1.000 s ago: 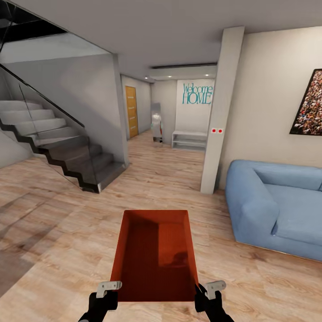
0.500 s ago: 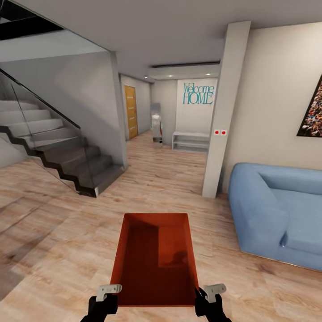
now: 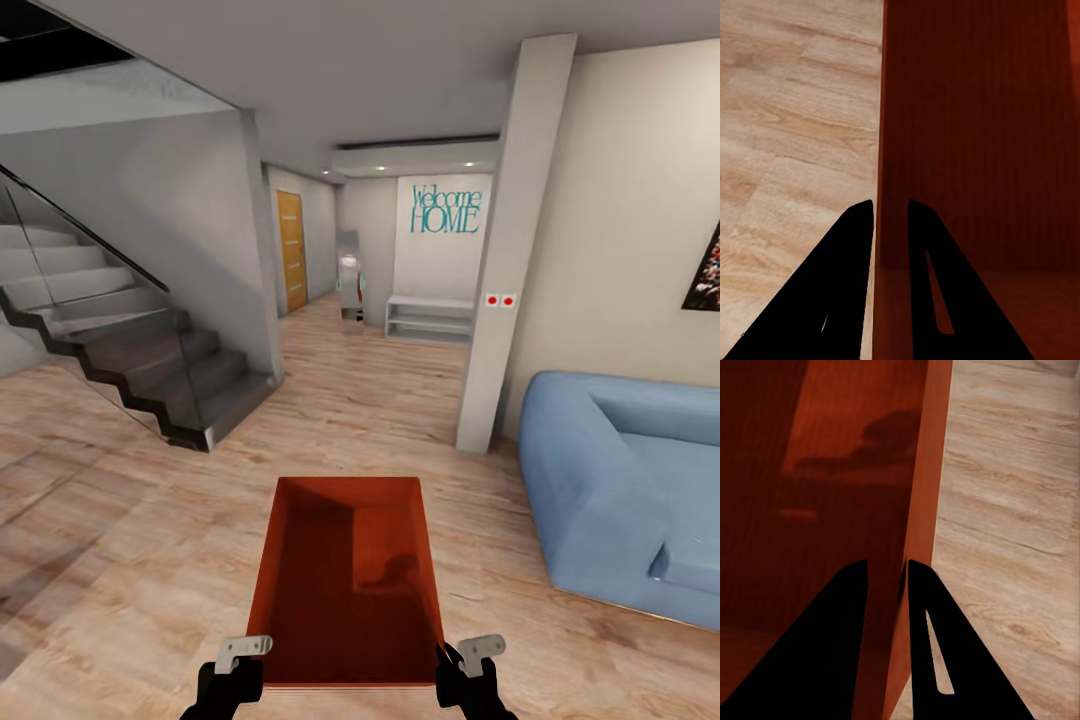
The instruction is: Move the two storage containers from the living room to the garage. In the garage, place one container on the floor and stack the other container on top of it (either order is fine).
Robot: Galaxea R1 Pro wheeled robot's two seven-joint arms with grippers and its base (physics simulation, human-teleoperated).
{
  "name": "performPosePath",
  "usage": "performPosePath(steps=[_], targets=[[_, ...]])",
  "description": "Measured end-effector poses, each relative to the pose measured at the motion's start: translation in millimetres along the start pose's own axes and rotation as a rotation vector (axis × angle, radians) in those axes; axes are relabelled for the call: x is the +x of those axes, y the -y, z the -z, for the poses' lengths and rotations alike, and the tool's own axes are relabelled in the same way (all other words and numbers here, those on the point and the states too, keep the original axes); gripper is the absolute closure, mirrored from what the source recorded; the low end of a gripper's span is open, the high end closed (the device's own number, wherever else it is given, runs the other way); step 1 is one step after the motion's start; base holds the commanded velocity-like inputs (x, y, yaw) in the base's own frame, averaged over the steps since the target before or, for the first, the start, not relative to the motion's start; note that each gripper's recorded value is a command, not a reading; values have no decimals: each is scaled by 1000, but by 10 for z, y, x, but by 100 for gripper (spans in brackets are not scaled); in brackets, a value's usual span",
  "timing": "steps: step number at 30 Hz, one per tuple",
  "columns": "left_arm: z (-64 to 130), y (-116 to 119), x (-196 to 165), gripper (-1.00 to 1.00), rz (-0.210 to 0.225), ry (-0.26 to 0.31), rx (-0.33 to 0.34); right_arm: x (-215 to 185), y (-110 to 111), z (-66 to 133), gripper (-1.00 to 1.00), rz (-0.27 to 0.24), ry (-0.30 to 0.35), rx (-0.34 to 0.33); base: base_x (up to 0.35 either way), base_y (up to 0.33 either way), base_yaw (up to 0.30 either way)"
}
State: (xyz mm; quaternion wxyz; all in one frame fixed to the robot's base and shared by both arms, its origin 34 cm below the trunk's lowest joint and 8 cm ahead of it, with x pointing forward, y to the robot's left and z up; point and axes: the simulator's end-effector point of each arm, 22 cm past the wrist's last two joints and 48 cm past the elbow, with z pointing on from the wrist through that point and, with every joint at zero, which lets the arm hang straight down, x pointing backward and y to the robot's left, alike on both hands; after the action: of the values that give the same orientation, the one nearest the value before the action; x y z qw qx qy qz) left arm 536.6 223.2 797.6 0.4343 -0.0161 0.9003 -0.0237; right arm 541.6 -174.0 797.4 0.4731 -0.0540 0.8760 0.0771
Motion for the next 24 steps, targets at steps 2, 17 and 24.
performPosePath(steps=[2,17,24], targets=[[0,0,-2,100,0,0,0,-2,0,0,100,0,0,0,321,0,0],[0,1,4,100,1,0,0,-1,1,0,100,1,0,0,321,0,0],[0,0,-3,100,0,1,0,-3,0,0,100,0,1,0,321,0,0]])
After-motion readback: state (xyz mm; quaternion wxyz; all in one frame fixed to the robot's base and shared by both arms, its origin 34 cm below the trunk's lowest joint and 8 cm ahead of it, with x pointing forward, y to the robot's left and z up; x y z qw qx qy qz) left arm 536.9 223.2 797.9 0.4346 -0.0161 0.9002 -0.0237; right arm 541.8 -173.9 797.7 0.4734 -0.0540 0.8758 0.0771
